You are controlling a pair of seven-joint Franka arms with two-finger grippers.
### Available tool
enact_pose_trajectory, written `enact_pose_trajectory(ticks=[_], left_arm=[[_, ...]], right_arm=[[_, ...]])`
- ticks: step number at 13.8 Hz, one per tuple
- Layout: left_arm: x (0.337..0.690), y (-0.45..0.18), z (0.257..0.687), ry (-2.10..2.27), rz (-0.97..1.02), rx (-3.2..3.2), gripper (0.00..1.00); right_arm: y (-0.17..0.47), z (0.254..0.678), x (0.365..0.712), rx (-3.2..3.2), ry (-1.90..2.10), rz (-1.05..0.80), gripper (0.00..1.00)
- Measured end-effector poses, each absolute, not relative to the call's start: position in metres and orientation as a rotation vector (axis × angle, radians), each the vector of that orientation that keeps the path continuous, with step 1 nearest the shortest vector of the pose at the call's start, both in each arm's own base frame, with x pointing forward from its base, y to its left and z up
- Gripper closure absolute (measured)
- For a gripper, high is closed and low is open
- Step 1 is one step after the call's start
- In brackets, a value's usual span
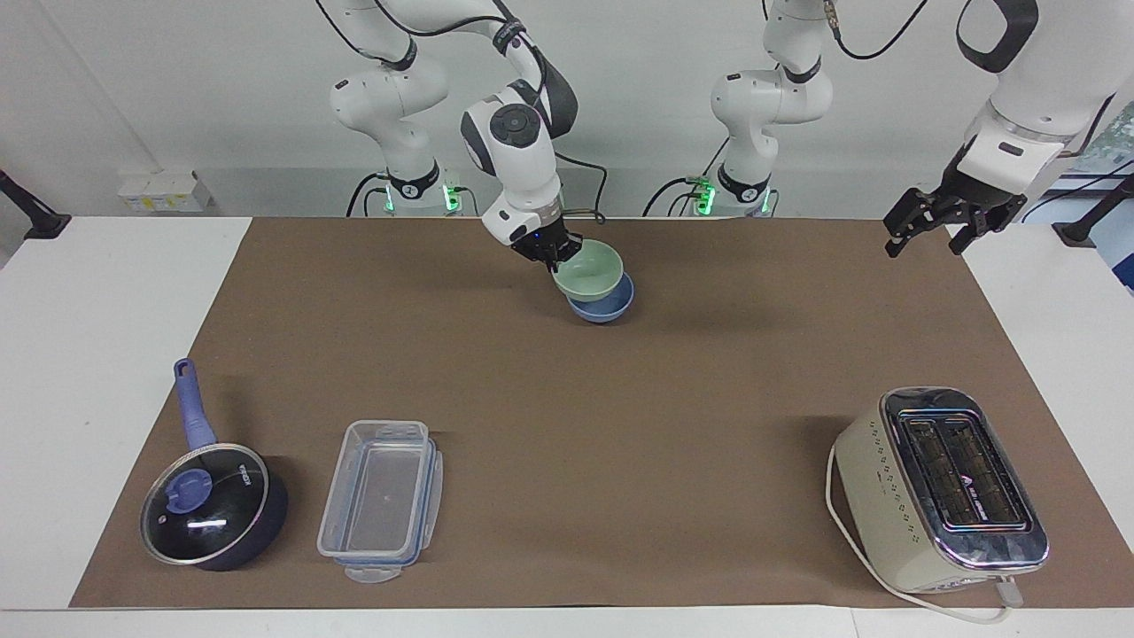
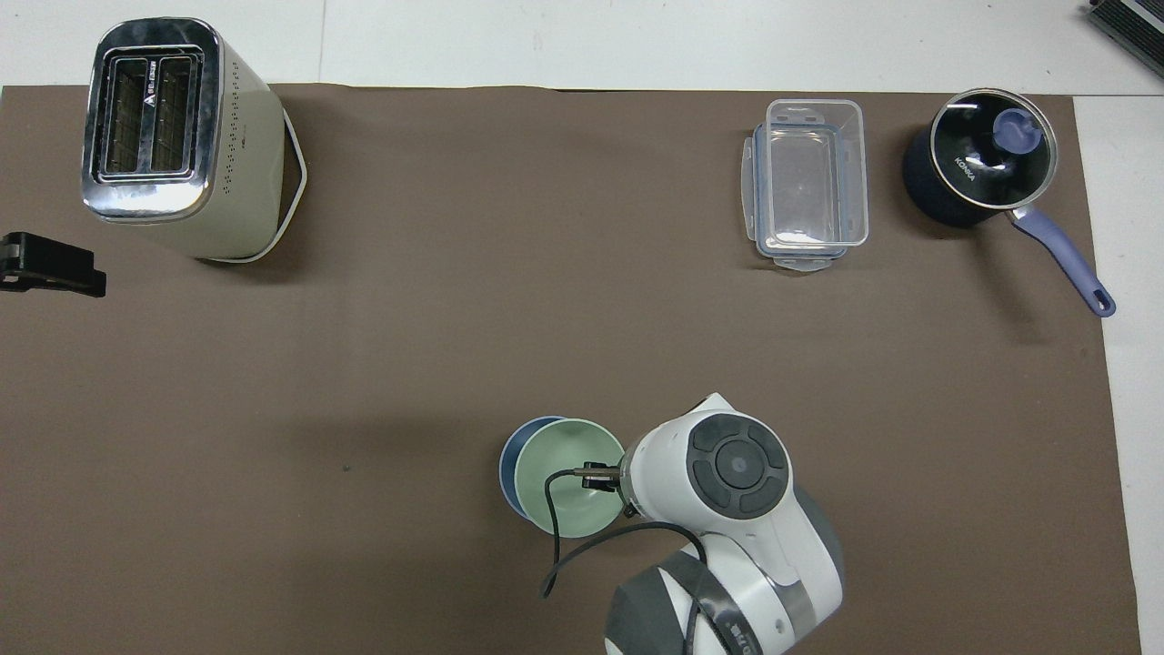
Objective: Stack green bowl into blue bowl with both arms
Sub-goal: 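Carry the green bowl with the right gripper over the blue bowl, then lower the green bowl into the blue bowl and open the right gripper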
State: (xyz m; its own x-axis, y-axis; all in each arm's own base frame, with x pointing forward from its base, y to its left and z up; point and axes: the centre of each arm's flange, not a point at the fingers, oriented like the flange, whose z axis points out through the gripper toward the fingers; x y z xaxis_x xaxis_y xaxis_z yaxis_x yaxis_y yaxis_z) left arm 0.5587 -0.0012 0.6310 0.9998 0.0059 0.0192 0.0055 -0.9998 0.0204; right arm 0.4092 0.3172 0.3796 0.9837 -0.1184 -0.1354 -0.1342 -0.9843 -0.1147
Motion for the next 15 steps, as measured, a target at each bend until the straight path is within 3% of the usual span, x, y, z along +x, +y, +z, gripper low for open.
enact_pose_trajectory(ticks=[15], left_arm=[[0.559,-0.001,0.631,0.009,0.03,3.121,0.0]], right_arm=[[0.335,0.355,0.407,-2.989,0.182,0.186,0.95]])
